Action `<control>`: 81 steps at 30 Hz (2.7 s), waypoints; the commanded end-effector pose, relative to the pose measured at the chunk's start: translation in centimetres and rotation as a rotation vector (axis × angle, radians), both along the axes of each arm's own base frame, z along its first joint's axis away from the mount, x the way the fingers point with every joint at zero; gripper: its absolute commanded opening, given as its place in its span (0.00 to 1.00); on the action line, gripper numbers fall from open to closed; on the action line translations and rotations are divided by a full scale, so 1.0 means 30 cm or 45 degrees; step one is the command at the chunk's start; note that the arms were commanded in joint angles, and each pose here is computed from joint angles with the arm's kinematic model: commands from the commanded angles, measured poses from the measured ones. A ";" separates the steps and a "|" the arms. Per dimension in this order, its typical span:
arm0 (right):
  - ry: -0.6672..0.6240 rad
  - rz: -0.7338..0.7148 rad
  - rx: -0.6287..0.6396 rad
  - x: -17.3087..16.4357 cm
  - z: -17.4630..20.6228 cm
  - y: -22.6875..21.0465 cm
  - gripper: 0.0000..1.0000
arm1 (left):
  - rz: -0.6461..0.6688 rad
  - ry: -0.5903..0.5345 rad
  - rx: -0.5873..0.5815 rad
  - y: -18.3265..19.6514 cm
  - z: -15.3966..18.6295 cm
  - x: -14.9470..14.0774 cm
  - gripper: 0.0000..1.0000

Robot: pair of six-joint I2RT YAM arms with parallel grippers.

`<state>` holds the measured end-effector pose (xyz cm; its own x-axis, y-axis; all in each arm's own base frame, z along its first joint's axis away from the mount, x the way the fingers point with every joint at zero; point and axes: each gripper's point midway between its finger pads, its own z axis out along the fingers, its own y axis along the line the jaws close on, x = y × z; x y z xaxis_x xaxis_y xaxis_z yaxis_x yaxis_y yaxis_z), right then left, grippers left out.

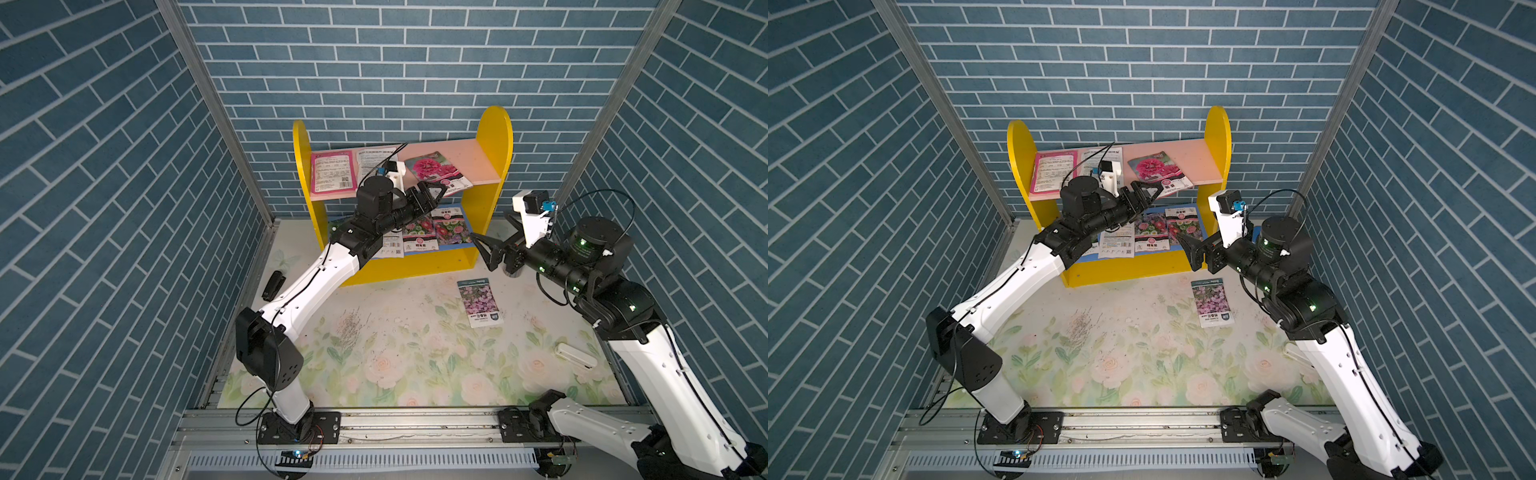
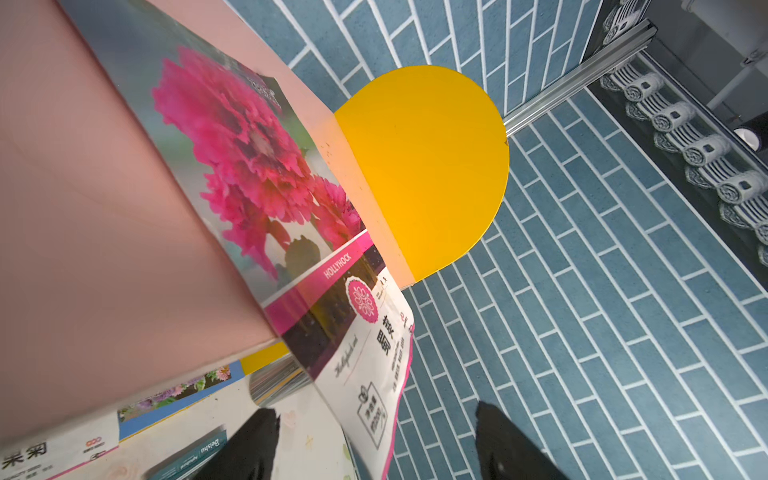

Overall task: Take the seed bag off the shelf
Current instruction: Pick up the seed packet from the shelf.

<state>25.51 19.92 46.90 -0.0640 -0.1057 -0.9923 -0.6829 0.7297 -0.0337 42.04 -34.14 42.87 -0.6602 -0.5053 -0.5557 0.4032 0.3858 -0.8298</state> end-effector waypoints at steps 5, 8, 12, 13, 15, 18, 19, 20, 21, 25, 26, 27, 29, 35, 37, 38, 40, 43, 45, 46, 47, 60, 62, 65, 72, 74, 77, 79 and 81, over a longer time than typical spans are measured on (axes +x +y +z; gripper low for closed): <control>-0.037 0.006 0.010 -0.024 0.024 -0.013 1.00 | -0.042 -0.025 -0.052 -0.018 0.048 0.025 0.73; -0.037 0.004 0.009 -0.025 0.024 -0.015 1.00 | -0.041 -0.017 -0.055 -0.014 0.046 0.047 0.68; -0.033 -0.006 0.005 -0.023 0.020 -0.019 1.00 | -0.048 -0.010 -0.066 -0.017 0.041 0.059 0.62; -0.034 -0.008 0.005 -0.023 0.021 -0.020 1.00 | -0.052 -0.006 -0.069 -0.020 0.036 0.063 0.59; -0.031 -0.010 0.004 -0.022 0.018 -0.020 1.00 | -0.063 -0.002 -0.078 -0.027 0.035 0.064 0.54; -0.028 -0.011 0.002 -0.021 0.015 -0.021 1.00 | -0.063 0.000 -0.077 -0.029 0.034 0.071 0.44; -0.028 -0.010 0.002 -0.021 0.013 -0.020 1.00 | -0.063 0.004 -0.075 -0.030 0.029 0.076 0.41; -0.026 -0.012 0.005 -0.021 0.012 -0.021 1.00 | -0.062 0.008 -0.076 -0.029 0.027 0.081 0.38; -0.024 -0.017 0.008 -0.021 0.009 -0.023 1.00 | -0.066 0.014 -0.076 -0.030 0.022 0.084 0.35; 0.007 -0.027 0.101 -0.030 -0.013 -0.029 0.99 | -0.081 0.006 -0.081 -0.030 0.025 0.090 0.22; 0.010 -0.023 0.137 -0.037 -0.016 -0.031 0.99 | -0.087 0.000 -0.080 -0.032 0.028 0.088 0.20; 0.014 -0.022 0.160 -0.040 -0.021 -0.032 0.99 | -0.092 -0.011 -0.078 -0.031 0.032 0.087 0.17; 0.026 -0.031 0.198 -0.040 -0.032 -0.036 0.98 | -0.116 -0.040 -0.069 -0.038 0.043 0.078 0.10; 0.043 -0.021 0.263 -0.045 -0.031 -0.035 0.96 | -0.226 -0.150 0.015 -0.050 0.075 0.014 0.00; 0.048 0.013 0.280 -0.053 -0.021 -0.029 0.96 | -0.274 -0.210 0.072 -0.048 0.081 -0.026 0.00; 0.051 0.034 0.293 -0.054 -0.015 -0.027 0.96 | -0.296 -0.241 0.099 -0.043 0.085 -0.051 0.00; 0.069 0.106 0.312 -0.060 -0.006 -0.014 0.95 | -0.334 -0.292 0.144 -0.029 0.082 -0.099 0.00; 0.101 0.194 0.344 -0.057 0.001 -0.007 0.95 | -0.372 -0.361 0.196 0.002 0.073 -0.172 0.00; 0.121 0.249 0.365 -0.053 0.004 -0.008 0.95 | -0.425 -0.419 0.196 0.016 0.070 -0.234 0.00; 0.132 0.291 0.375 -0.055 0.005 -0.006 0.95 | -0.453 -0.447 0.195 0.024 0.069 -0.268 0.00; 0.139 0.330 0.388 -0.057 0.009 -0.006 0.95 | -0.480 -0.470 0.196 0.031 0.065 -0.297 0.00; 0.173 0.648 0.502 -0.081 0.040 0.031 0.78 | -0.775 -0.688 0.139 0.023 0.075 -0.586 0.00; 0.170 0.646 0.505 -0.074 0.044 0.030 0.72 | -0.801 -0.694 0.130 0.007 0.072 -0.606 0.00; 0.160 0.632 0.507 -0.068 0.050 0.025 0.66 | -0.822 -0.704 0.123 -0.007 0.071 -0.627 0.00; 0.153 0.593 0.508 -0.055 0.043 0.010 0.27 | -0.827 -0.693 0.127 -0.023 0.056 -0.631 0.00; 0.154 0.591 0.509 -0.056 0.041 0.008 0.16 | -0.828 -0.692 0.127 -0.025 0.055 -0.633 0.00; 0.149 0.593 0.510 -0.059 0.044 0.008 0.07 | -0.828 -0.689 0.129 -0.029 0.053 -0.632 0.00; 0.147 0.586 0.509 -0.059 0.044 0.005 0.02 | -0.813 -0.683 0.138 -0.030 0.047 -0.623 0.06; 0.153 0.592 0.510 -0.062 0.045 0.006 0.00 | -0.794 -0.673 0.149 -0.029 0.044 -0.614 0.18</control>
<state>24.42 20.29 47.53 -0.2464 0.2224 -0.9433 -0.9016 0.3044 0.3073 23.77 -35.01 43.96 -0.4594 -0.0432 -0.8872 0.8870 0.0304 -0.4608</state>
